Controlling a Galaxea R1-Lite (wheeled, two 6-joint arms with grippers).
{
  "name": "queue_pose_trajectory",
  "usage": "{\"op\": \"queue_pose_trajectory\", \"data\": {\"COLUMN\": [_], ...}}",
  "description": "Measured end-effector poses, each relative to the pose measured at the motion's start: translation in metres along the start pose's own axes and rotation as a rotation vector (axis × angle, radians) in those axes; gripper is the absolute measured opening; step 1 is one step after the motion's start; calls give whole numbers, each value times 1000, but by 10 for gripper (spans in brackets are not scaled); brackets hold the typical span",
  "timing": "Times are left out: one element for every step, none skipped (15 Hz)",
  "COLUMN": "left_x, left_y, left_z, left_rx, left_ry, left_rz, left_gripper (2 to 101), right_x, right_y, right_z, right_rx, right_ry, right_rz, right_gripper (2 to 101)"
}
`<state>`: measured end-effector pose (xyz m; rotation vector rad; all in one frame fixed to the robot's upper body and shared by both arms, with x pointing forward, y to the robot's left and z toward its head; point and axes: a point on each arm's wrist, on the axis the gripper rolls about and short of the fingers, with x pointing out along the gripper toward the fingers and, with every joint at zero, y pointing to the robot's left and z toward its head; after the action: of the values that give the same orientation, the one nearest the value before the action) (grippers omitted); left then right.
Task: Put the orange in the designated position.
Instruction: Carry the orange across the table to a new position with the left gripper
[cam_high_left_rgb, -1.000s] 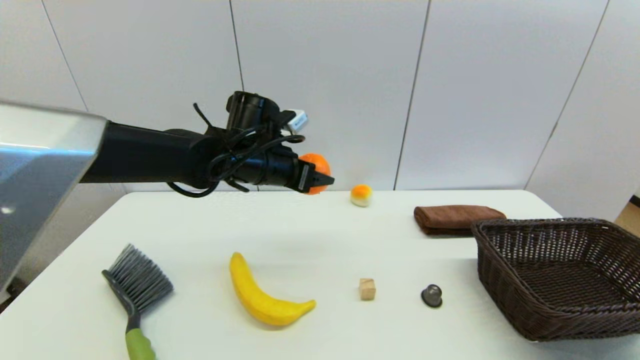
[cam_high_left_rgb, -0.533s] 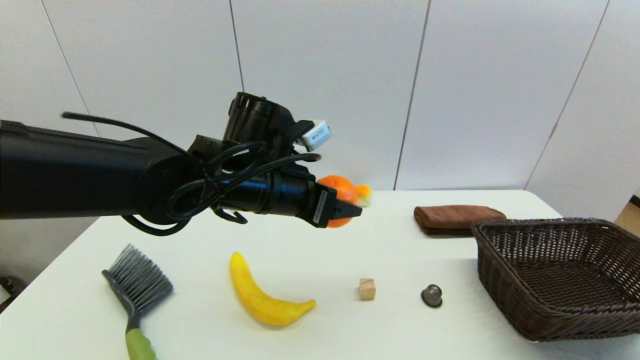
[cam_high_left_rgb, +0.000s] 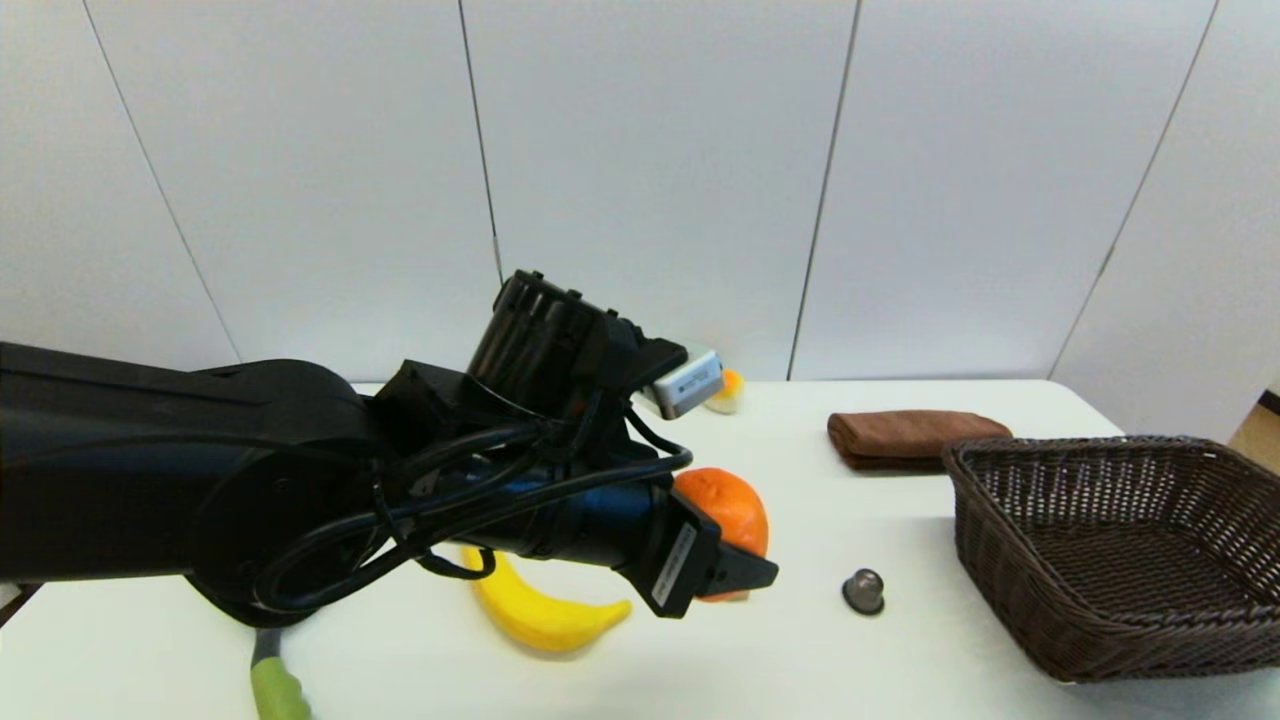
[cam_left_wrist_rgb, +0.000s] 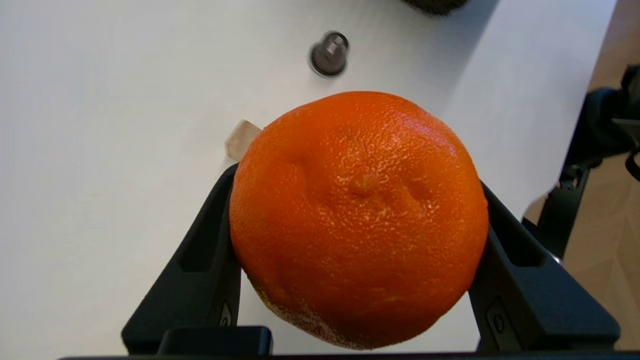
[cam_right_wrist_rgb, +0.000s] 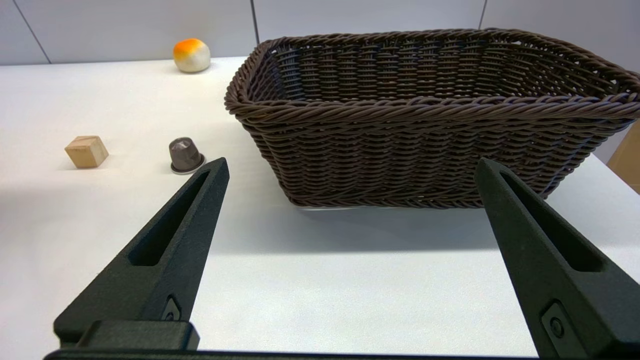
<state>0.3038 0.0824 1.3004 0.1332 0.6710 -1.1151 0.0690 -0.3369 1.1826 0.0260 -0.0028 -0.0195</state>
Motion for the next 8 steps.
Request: {"op": "queue_pose_trajectory", "data": {"left_x": [1,2,5,8,11,15,19,24], "left_y": [-4,-7,-10,-12,-12,-13,-14,-14], "left_z": [-2,-3,-5,-7,-8,-10,-12,-15], "left_rx": [5,11,15,16,17,17,17,17], "left_ry": [8,15,25,35,45,57,69,82], "left_rz": [-8,-19,-27,-33,-36,-39,-44,-47], "left_gripper": [692,692,692,692,692,692,692,692], "right_x": [0,0,0,0,0,0,0,0], "right_y": [0,0,0,0,0,0,0,0], "right_z": [0,0,0,0,0,0,0,0], "right_rx": [0,0,0,0,0,0,0,0], "right_ry": [0,0,0,0,0,0,0,0], "right_rz": [0,0,0,0,0,0,0,0], "right_gripper": [973,973,973,973,973,973,973,973]}}
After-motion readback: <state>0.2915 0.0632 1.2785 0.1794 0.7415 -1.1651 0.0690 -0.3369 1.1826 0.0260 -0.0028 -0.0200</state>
